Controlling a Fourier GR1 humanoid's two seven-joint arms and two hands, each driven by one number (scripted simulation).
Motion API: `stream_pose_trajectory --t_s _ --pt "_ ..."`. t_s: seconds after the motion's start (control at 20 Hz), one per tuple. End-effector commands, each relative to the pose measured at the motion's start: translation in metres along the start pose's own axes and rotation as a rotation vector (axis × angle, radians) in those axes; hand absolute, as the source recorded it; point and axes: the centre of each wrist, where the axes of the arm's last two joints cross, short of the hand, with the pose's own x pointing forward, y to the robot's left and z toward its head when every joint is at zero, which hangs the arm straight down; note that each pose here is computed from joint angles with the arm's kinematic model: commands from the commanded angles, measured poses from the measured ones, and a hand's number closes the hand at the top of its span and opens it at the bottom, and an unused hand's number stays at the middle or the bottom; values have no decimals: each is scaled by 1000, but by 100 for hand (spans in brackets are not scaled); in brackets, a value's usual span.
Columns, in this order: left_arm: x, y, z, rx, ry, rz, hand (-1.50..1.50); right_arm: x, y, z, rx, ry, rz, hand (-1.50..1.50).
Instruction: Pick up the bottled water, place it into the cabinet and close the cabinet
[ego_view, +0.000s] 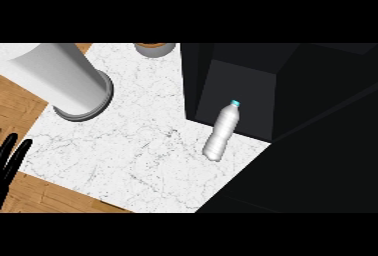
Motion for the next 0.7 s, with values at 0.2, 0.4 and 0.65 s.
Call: stream_pose_trajectory --t_s 0.2,0.4,0.65 --pt "3 3 -4 -16 -8 -2 -150 -16 -3 -32 -4 -12 -176 150" --pt "4 8 -4 10 -17 -4 -150 -14 -25 -42 -50 25 -105 150" --pt "2 13 3 21 14 -13 -150 -14 -57 -59 -33 156 26 150"
